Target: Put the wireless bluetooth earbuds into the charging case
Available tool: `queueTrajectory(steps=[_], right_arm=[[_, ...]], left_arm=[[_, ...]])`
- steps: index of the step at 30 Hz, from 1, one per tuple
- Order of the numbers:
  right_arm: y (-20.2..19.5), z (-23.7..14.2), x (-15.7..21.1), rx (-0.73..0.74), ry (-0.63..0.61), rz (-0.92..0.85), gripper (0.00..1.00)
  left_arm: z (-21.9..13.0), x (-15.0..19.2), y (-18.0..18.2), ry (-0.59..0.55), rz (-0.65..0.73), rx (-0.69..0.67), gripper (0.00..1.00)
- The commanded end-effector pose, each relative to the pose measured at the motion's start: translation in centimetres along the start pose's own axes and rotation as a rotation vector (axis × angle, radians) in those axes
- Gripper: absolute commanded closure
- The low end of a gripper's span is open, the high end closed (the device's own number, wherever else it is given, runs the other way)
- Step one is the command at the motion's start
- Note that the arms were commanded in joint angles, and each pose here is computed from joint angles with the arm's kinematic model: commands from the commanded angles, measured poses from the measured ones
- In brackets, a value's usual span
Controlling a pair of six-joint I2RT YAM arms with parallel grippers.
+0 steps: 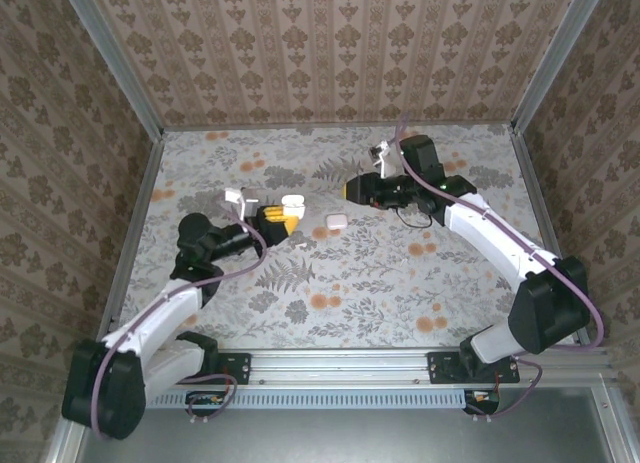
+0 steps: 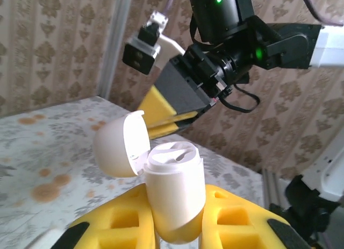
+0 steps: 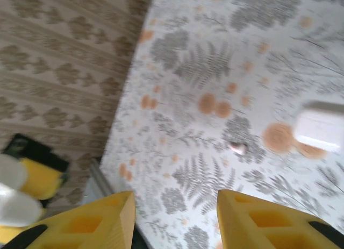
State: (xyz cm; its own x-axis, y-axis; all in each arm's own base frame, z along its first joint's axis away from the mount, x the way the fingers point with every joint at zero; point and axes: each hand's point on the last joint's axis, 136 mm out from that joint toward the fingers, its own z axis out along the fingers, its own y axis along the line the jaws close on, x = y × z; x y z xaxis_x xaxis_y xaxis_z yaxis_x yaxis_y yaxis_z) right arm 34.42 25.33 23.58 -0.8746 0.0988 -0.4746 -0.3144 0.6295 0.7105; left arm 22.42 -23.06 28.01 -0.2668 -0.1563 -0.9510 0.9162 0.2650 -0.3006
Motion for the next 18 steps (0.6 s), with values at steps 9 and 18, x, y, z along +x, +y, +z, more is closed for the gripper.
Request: queueTrajectory(steps=[9,18], right_arm=[[-4.2,10.9,8.6,0.274,0.228,0.187,0.60],[-4.1,18.3,12.6,0.302,0.324,0.259,0.56]], left_arm=[[-4.6,2.8,1.5,0.092,0.165,-0.274,1.00],[-4.9,3.9,1.9,0.133,0.170,-0.287,1.00]])
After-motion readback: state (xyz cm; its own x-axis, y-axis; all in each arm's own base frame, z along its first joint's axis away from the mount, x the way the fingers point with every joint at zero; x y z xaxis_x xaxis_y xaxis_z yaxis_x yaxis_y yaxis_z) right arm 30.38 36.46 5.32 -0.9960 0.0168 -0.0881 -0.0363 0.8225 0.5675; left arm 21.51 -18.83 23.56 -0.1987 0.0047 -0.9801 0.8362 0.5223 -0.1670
